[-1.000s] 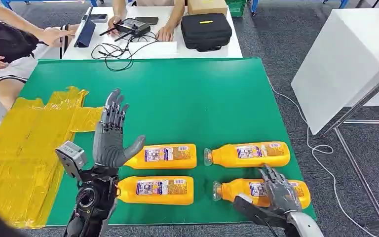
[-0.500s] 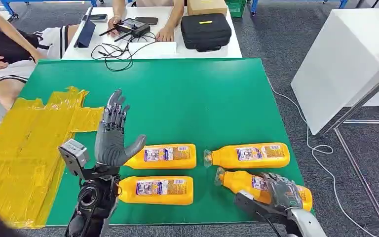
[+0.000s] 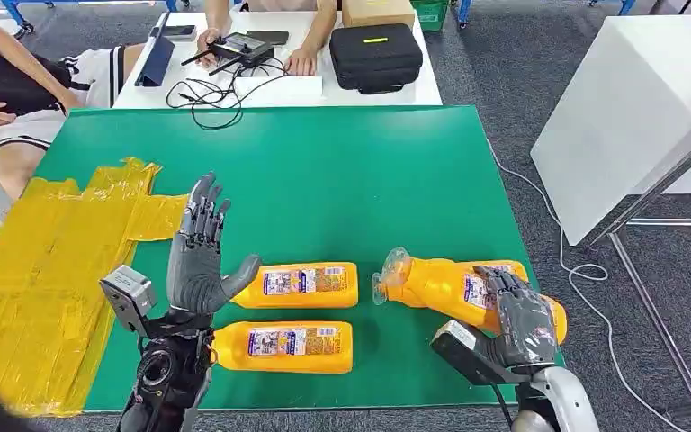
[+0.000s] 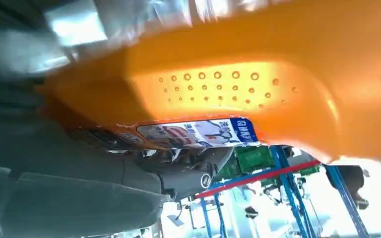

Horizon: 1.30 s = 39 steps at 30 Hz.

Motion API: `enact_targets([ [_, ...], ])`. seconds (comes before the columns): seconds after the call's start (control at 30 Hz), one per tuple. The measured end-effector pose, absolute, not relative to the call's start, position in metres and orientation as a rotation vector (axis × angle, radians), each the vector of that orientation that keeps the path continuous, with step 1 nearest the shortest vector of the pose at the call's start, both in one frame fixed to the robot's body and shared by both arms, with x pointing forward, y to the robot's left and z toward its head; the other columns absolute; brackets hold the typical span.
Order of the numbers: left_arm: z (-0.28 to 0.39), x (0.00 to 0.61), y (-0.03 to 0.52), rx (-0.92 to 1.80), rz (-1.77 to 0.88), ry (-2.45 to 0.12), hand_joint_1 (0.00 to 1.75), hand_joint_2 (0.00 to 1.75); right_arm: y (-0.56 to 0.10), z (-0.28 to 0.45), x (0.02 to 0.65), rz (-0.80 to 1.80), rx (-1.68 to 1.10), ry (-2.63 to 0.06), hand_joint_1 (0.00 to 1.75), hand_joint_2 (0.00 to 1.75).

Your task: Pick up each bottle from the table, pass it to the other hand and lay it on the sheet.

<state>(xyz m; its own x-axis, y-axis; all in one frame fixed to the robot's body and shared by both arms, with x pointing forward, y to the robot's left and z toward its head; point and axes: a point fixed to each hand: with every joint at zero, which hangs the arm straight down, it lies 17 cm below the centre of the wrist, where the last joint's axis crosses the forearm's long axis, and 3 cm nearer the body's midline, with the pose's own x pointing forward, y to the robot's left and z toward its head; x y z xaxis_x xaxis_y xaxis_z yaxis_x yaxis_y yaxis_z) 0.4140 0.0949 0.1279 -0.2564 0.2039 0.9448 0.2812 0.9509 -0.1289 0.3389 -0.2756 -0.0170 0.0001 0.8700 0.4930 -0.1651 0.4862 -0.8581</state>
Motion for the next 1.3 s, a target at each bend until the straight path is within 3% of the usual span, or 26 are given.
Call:
enact_targets([
  [0.17,0.127,0.415,0.098,-0.351,-0.071,-1.843,0.0,1.75,-0.275,-0.009,0.342,0.871,-0.693,-1.353,1.75,1.75],
  [0.33,0.129,0.415,0.097,-0.341,-0.086,-1.851,0.0,1.75,-0.278,0.043,0.358,0.537,-0.639,-1.556,1.75,1.75],
  [0.53,0.138,0.417,0.095,-0.333,-0.093,-1.856,0.0,1.75,-0.293,0.092,0.377,0.351,-0.773,-1.659,1.75,1.75],
  [0.73,0.16,0.413,0.075,-0.366,-0.154,-1.897,0.0,1.75,-0.27,0.129,0.412,0.104,-0.636,-1.829,1.75,1.75],
  [1.3,0.19,0.411,0.051,-0.425,-0.199,-1.956,0.0,1.75,-0.091,0.163,0.463,0.304,-0.158,-1.959,1.75,1.75],
])
